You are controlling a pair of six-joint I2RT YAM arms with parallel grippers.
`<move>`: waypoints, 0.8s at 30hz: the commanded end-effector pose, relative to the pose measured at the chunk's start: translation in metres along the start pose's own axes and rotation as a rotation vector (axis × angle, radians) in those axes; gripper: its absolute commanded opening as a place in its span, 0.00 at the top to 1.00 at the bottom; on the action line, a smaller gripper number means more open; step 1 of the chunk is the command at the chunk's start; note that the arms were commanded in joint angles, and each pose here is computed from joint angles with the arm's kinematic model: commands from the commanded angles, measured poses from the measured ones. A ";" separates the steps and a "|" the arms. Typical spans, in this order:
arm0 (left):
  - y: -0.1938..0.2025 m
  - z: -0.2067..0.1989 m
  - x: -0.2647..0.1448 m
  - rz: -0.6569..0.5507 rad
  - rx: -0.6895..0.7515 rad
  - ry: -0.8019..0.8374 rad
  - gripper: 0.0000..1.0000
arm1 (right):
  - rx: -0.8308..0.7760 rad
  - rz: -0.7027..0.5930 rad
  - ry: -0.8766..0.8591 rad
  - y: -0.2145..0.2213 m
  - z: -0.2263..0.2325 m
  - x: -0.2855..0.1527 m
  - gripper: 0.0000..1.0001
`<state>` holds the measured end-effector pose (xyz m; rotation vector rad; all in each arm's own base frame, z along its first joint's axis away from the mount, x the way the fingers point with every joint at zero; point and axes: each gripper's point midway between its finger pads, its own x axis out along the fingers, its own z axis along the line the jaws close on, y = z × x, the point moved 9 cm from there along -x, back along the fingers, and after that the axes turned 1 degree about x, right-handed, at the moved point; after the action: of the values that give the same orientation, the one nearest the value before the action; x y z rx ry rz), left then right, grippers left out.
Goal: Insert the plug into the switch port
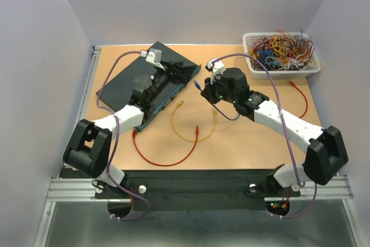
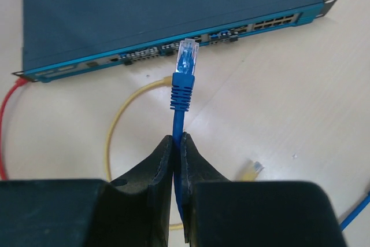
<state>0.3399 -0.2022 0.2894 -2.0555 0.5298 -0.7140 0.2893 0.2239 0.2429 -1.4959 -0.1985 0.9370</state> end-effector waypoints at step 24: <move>0.056 -0.070 -0.030 0.150 -0.260 0.050 0.57 | 0.059 -0.232 -0.120 -0.019 0.037 -0.065 1.00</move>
<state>0.2701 -0.2505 0.2459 -2.2085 0.8347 -0.5278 0.2304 0.2100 0.2747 -1.3521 -0.3241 0.9057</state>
